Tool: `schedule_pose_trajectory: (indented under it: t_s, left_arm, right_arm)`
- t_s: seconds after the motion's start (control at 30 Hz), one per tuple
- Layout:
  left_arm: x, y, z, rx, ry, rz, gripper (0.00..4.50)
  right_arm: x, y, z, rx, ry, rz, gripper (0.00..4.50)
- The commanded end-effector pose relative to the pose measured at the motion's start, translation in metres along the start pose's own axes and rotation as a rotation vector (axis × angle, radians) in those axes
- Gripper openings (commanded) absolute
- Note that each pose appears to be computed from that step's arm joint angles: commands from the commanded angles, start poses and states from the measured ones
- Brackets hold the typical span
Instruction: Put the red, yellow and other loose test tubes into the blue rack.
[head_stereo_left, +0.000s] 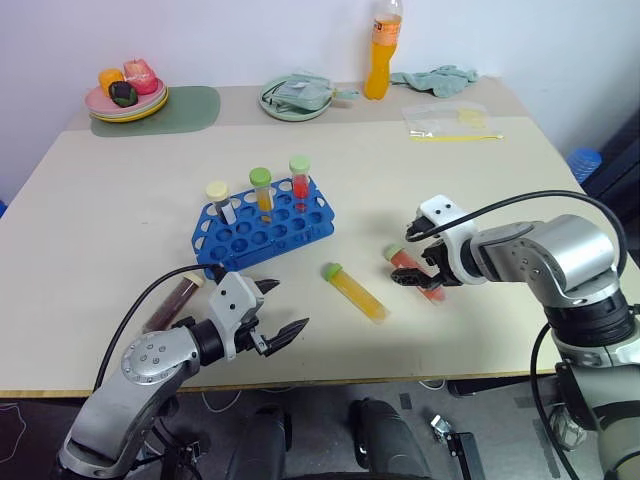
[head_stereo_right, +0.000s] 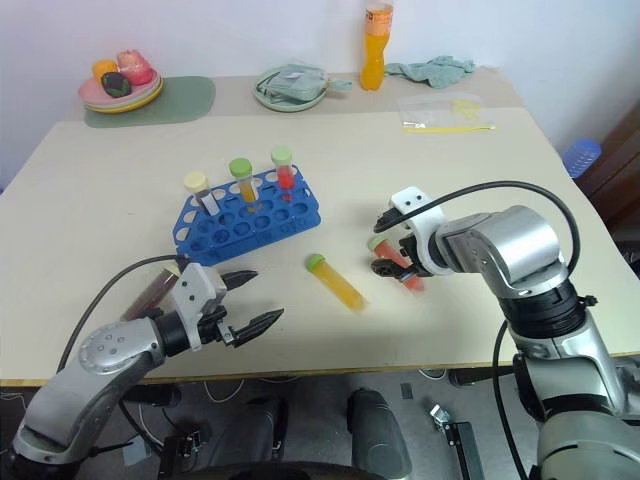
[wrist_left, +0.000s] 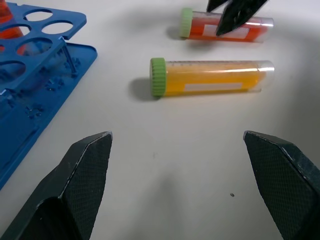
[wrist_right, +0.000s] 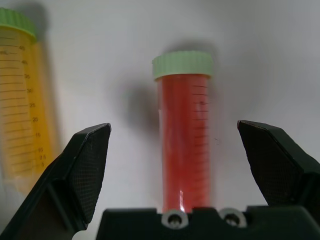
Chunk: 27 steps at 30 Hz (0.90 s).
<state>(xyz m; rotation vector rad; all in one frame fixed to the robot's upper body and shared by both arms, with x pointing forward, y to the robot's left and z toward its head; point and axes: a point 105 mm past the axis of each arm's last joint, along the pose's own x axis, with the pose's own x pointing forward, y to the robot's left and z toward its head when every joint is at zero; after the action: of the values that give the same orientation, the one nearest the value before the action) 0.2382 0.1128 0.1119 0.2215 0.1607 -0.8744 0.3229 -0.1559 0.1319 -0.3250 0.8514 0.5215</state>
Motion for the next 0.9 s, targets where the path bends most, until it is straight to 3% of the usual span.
schedule_pose_trajectory:
  t_s: [0.03,0.1,0.27,0.3,0.4,0.5,0.6,0.63,0.8,0.9]
  left_arm:
    - [-0.001,-0.005,0.009,0.035,-0.03,0.001,4.43]
    - [-0.002,-0.005,0.008,0.035,-0.029,0.004,4.5]
    - [-0.004,-0.003,0.007,0.043,-0.023,0.017,4.5]
    - [-0.004,-0.002,0.007,0.044,-0.023,0.019,4.5]
    - [-0.004,-0.002,0.007,0.044,-0.021,0.024,4.5]
    - [-0.006,0.001,0.005,0.043,-0.015,0.038,4.5]
    - [-0.008,0.01,0.003,0.033,-0.017,0.085,4.5]
    - [-0.009,0.015,0.004,0.019,-0.031,0.112,4.5]
    - [-0.012,0.034,0.01,-0.007,-0.081,0.208,4.5]
    - [-0.015,0.039,0.011,-0.005,-0.091,0.237,4.5]
  right_arm:
    - [0.0,-0.004,0.007,0.0,-0.006,-0.045,4.25]
    - [0.001,-0.004,0.008,-0.004,0.002,-0.056,3.6]
    - [0.002,-0.002,0.007,-0.027,0.02,-0.049,1.0]
    - [0.002,-0.001,0.007,-0.027,0.019,-0.046,0.71]
    - [-0.006,0.003,0.018,-0.066,-0.034,-0.047,0.7]
    - [-0.023,0.022,0.055,-0.186,-0.305,0.02,0.7]
    - [-0.048,0.053,0.103,-0.292,-0.743,0.1,0.7]
    - [-0.053,0.062,0.116,-0.265,-0.868,0.13,0.7]
    - [-0.042,0.078,0.147,-0.051,-1.185,0.147,0.7]
    - [-0.026,0.086,0.155,0.004,-1.264,0.134,0.7]
